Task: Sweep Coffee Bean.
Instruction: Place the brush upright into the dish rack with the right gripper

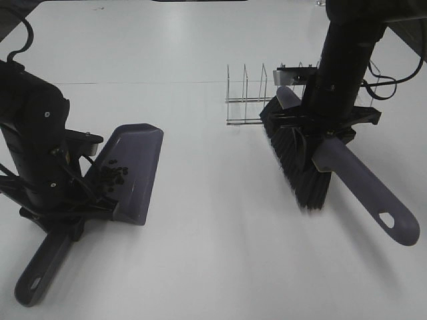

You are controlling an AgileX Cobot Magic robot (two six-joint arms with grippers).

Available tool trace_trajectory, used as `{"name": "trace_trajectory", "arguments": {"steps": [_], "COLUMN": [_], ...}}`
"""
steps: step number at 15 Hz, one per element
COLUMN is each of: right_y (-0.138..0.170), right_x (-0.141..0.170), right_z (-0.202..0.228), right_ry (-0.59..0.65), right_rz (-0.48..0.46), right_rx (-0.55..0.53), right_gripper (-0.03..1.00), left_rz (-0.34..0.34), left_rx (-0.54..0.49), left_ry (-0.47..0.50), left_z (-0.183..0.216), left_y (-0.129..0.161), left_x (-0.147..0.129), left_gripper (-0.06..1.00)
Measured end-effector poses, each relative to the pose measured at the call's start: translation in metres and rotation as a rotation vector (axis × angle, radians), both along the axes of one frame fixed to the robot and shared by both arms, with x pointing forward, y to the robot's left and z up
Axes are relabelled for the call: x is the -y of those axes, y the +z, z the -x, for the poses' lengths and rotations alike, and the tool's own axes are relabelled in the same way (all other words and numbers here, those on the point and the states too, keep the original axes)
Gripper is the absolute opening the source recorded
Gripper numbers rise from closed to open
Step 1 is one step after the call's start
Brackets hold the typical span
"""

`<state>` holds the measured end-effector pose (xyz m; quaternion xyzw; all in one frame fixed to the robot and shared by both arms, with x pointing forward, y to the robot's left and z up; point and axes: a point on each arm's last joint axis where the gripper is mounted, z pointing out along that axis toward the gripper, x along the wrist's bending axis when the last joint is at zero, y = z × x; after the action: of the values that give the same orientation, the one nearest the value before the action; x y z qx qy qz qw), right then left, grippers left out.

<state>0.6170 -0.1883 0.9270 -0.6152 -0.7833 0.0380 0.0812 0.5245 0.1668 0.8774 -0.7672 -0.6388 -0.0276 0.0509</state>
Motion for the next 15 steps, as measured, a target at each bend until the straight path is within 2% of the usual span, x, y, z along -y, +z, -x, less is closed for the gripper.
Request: {"name": "trace_trajectory", "arguments": {"steps": [4,9,13,15], "right_y": [-0.016,-0.011,-0.023,-0.023], "right_x": [-0.001,-0.006,-0.008,-0.004], "right_z": [-0.005,-0.023,-0.033,-0.040], "right_ry": [0.000,-0.021,-0.025,-0.044], "right_rz": [0.009,-0.002,0.007,0.068], "right_rx": [-0.029,0.023,0.019,0.051], "right_gripper": [0.29,0.29,0.29,0.29], "left_rz": [0.005,0.004,-0.015,-0.020], "left_rx": [-0.006,-0.019,-0.048,-0.057], "left_ry": [0.009,0.016,0.018,0.019], "left_z": [0.001,0.002,0.004,0.005], "left_y": [0.000,-0.001,0.000,0.000], "left_x": [0.000,0.000,-0.001,-0.002], "left_gripper": [0.33,0.33,0.33,0.33]}}
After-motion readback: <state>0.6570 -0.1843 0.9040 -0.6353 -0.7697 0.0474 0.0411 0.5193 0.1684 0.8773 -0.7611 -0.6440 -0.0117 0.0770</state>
